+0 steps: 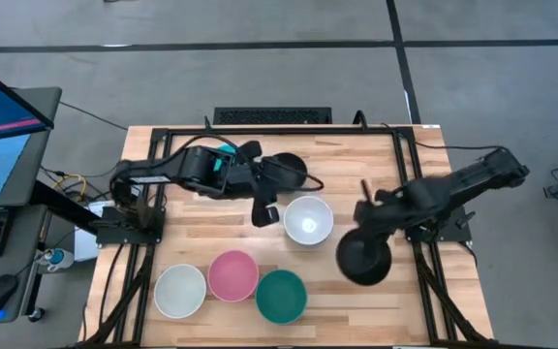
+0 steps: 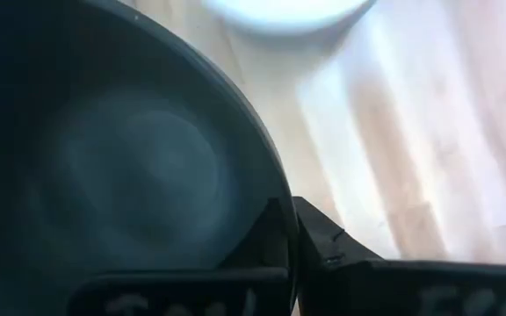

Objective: Nest bowls inside each other
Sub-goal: Stack the bottom black bowl on top of the white bowl

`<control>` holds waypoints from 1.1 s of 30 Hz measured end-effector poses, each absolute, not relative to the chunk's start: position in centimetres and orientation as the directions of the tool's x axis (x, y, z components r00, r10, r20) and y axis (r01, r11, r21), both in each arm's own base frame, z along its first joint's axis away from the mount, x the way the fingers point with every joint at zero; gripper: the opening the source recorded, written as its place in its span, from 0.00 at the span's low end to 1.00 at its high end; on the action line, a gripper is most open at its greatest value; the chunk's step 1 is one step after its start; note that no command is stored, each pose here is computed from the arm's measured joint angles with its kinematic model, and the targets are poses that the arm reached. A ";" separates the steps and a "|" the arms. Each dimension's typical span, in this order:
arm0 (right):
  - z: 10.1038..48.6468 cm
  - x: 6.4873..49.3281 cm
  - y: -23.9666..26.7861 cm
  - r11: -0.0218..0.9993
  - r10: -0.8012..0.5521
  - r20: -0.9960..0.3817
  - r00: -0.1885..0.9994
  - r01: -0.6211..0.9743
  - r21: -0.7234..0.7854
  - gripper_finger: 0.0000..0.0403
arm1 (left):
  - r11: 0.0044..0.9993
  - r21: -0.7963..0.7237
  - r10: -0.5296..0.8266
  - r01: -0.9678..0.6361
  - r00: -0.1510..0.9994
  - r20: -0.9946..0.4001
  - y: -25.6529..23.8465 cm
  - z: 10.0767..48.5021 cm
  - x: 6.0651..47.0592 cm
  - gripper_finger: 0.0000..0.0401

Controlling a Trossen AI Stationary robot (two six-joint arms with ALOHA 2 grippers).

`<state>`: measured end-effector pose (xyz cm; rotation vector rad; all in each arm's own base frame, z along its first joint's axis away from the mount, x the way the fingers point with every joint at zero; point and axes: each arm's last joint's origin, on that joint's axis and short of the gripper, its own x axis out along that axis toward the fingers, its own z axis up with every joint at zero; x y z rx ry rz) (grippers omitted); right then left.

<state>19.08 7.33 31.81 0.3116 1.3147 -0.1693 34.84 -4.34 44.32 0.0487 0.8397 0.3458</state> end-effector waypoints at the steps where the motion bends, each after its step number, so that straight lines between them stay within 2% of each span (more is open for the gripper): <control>1: 32.9 18.7 7.0 0.940 0.040 -0.958 0.284 0.314 0.132 0.02 | 0.948 0.165 0.301 -0.271 0.608 -0.734 -4.2 44.1 35.0 0.31; 4: 35.4 18.1 6.1 0.926 -0.003 -0.927 0.374 0.350 0.138 0.02 | 0.959 0.150 0.267 -0.242 0.581 -0.769 -4.0 43.0 35.5 0.31; 9: 37.2 18.3 4.7 0.911 -0.092 -0.903 0.420 0.403 0.094 0.02 | 0.959 0.164 0.271 -0.232 0.574 -0.773 -3.4 41.5 36.6 0.31; 13: 36.3 20.3 3.9 0.912 -0.132 -0.923 0.363 0.408 0.030 0.02 | 0.966 0.135 0.247 -0.222 0.617 -0.747 -2.8 40.7 37.7 0.31; 16: 35.3 21.8 3.6 0.914 -0.132 -0.941 0.313 0.405 0.007 0.02 | 0.972 0.126 0.222 -0.200 0.588 -0.777 -2.5 39.9 37.9 0.29; 22: 34.6 24.2 3.3 0.929 -0.128 -0.918 0.375 0.369 0.021 0.02 | 0.962 0.168 0.262 -0.215 0.556 -0.789 -1.6 40.0 37.4 0.25; 27: 34.7 24.4 2.9 0.925 -0.131 -0.912 0.389 0.378 0.028 0.02 | 0.955 0.171 0.281 -0.243 0.554 -0.784 -0.5 41.7 35.3 0.22; 33: 35.0 24.1 2.9 0.920 -0.127 -0.906 0.405 0.389 0.045 0.03 | 0.944 0.141 0.291 -0.300 0.548 -0.784 0.5 44.7 30.4 0.21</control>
